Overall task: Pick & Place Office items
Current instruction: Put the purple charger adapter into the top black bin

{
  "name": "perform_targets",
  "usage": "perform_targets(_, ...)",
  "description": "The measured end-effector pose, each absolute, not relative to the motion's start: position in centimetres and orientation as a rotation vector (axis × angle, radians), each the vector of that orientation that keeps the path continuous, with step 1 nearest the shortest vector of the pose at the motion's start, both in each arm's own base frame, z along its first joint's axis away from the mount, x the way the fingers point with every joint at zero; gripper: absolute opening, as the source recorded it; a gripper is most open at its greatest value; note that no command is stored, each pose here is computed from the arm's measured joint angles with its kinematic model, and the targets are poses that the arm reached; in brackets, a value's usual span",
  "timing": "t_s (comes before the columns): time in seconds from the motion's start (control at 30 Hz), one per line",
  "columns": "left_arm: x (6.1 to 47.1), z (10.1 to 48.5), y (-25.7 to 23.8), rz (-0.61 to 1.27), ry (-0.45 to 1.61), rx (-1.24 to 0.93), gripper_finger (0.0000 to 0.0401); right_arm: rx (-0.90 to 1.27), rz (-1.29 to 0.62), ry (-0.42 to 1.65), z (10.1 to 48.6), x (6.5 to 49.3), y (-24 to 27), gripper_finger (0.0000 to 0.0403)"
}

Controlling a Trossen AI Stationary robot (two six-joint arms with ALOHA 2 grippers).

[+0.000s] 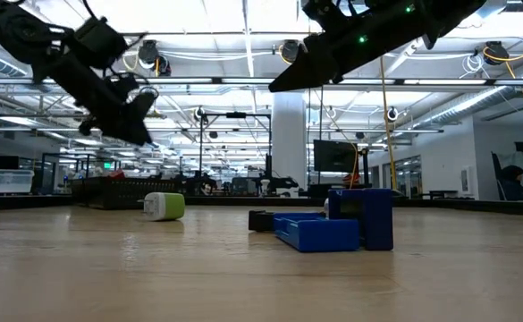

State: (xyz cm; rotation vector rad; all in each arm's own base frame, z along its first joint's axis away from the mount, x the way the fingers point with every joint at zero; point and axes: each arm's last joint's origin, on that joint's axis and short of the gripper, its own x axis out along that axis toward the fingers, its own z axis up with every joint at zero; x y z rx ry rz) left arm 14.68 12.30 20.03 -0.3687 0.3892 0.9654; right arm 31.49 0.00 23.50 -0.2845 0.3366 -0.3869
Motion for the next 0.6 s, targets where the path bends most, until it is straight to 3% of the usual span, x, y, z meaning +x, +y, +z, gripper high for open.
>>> perform_targets(0.17,14.5,22.0,10.8,0.743,0.275,-0.376,0.0164,-0.236,-0.314,0.352,23.2,31.5,0.2,0.0290)
perform_targets(0.4,15.4,23.1,7.7,0.248,0.249,-0.440,0.0237,-0.118,-0.150,0.365,22.9,31.5,1.5,0.0290)
perform_targets(0.6,16.7,23.7,5.0,0.157,0.204,-0.362,0.0265,-0.125,-0.034,0.352,22.9,31.2,4.4,0.0290)
